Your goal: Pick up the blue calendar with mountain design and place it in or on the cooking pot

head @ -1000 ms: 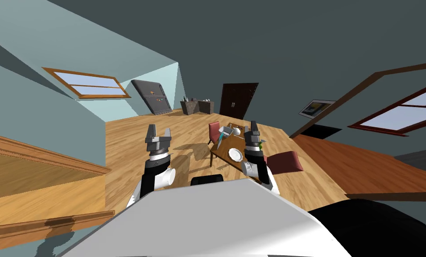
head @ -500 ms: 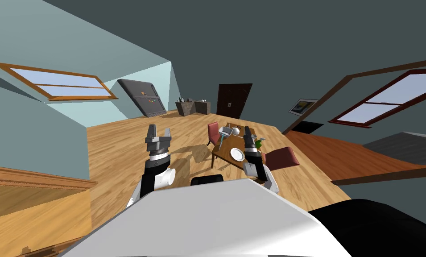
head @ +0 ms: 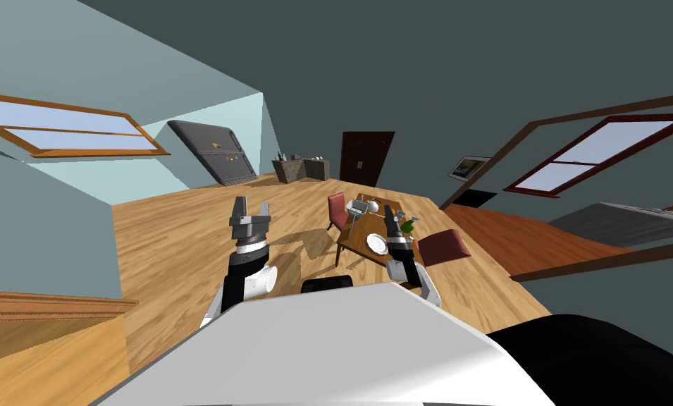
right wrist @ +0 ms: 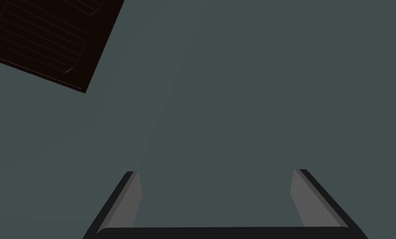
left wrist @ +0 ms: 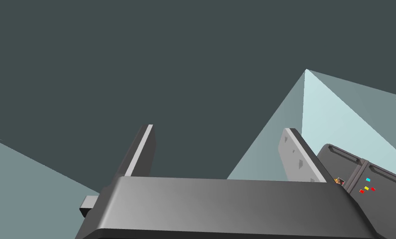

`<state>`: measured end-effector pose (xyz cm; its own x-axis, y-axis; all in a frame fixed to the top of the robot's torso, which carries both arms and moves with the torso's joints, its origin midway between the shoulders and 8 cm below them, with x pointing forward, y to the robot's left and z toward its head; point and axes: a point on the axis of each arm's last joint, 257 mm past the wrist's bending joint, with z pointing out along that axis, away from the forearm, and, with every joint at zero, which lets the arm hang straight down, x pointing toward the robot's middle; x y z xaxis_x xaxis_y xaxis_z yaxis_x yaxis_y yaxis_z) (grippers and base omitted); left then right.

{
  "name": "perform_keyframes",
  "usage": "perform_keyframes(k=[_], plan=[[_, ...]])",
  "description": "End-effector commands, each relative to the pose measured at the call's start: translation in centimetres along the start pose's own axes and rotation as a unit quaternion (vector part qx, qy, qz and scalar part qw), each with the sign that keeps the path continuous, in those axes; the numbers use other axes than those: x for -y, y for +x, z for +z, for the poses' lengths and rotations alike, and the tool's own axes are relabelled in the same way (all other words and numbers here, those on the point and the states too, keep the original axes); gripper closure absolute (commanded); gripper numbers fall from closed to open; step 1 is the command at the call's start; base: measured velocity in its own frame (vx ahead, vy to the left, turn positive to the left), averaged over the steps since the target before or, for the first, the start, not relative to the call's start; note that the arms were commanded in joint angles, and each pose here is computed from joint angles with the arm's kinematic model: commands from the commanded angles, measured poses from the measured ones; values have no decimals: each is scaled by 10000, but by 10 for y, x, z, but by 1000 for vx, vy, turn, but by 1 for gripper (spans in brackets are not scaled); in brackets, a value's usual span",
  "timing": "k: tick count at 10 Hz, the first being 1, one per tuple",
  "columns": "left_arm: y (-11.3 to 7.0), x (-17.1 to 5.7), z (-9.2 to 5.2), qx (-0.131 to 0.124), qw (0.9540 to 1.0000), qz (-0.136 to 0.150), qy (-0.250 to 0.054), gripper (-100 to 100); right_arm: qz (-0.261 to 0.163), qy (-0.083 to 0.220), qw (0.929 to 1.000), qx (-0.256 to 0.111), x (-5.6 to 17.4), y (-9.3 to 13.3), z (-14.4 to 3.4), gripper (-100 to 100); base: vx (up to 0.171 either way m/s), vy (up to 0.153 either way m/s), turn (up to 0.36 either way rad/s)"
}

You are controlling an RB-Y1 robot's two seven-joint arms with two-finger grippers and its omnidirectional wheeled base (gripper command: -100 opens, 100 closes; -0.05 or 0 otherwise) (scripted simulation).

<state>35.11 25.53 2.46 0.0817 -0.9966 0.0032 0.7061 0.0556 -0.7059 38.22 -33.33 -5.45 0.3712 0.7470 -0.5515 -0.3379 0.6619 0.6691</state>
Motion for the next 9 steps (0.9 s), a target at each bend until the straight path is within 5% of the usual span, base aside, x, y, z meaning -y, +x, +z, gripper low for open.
perform_keyframes(k=[1,9], plan=[[0,0,0,0,10000,0,0,0,-314,98,9994,-57,17,2,-2,-100,52,85,-144],[0,0,0,0,10000,0,0,0,-1365,757,9868,-443,101,17,-36,-100,53,108,-109]])
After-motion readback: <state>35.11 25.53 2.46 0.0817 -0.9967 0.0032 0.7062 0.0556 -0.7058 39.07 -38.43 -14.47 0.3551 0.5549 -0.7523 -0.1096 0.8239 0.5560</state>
